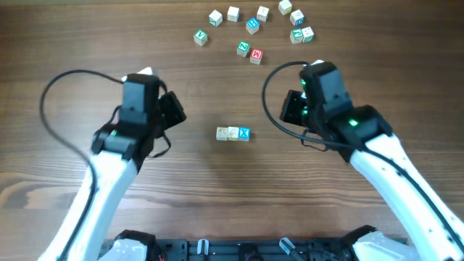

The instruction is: Form a horizontal line

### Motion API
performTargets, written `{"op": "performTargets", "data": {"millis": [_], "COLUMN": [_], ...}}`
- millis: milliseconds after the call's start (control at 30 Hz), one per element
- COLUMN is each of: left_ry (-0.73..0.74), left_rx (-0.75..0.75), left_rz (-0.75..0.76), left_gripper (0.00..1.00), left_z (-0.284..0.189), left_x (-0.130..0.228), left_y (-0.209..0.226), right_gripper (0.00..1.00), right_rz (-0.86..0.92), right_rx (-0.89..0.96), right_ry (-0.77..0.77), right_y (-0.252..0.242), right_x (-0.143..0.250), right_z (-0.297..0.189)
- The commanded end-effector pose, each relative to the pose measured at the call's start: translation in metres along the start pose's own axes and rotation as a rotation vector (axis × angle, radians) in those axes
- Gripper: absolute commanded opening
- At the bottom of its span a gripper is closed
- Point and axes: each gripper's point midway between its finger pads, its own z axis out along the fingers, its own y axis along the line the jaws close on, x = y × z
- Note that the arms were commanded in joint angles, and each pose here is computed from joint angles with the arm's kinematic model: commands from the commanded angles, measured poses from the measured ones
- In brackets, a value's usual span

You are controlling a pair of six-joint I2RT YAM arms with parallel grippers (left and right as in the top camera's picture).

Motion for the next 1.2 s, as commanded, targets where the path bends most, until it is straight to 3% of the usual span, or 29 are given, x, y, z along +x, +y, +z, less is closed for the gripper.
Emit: {"op": "performTargets", "data": {"millis": [0, 100, 200, 333, 500, 533, 633, 833, 1000, 1067, 1167], "left_ry": [-0.139, -0.268, -0.442, -0.531, -0.574, -0.628, -0.631, -0.631, -0.623, -0.61, -0.586], "left_rx": [0.001, 0.02, 0.022, -0.011, 0.012, 0.029, -0.009, -0.1, -0.087, -0.102, -0.114], "left_rz": [0.053, 0.046, 0.022, 0.058, 0.054, 0.104, 0.153, 0.059, -0.097, -0.112, -0.119], "left_gripper": [0.04, 0.04, 0.04, 0.04, 0.04, 0.04, 0.04, 0.04, 0.05, 0.1, 0.48], "left_z": [-0.051, -0.092, -0.139, -0.166, -0.165, -0.159, -0.141, -0.118, -0.133, -0.136, -0.136], "left_x": [-0.015, -0.027, -0.042, -0.044, -0.058, -0.079, -0.093, -0.128, -0.132, -0.127, -0.12], "left_y": [0.004, 0.006, 0.014, 0.025, 0.016, 0.001, -0.002, 0.042, 0.08, 0.088, 0.091], "right_gripper": [0.04, 0.06, 0.17, 0.28, 0.51, 0.61, 0.73, 0.84, 0.94, 1.0, 0.99], "right_rz": [-0.024, -0.006, 0.02, 0.062, 0.099, 0.102, 0.1, 0.142, 0.2, 0.224, 0.239], "right_rx": [0.033, 0.046, 0.066, 0.133, 0.165, 0.17, 0.183, 0.295, 0.237, 0.197, 0.171], "right_ry": [-0.165, -0.297, -0.43, -0.572, -0.665, -0.672, -0.668, -0.765, -0.876, -0.923, -0.952], "right_y": [-0.008, -0.015, -0.026, -0.048, -0.062, -0.064, -0.067, -0.086, -0.083, -0.081, -0.083], "right_x": [-0.025, -0.041, -0.055, -0.064, -0.067, -0.066, -0.065, -0.074, -0.086, -0.088, -0.086], "right_z": [-0.041, -0.076, -0.113, -0.153, -0.181, -0.184, -0.183, -0.201, -0.227, -0.241, -0.254]}}
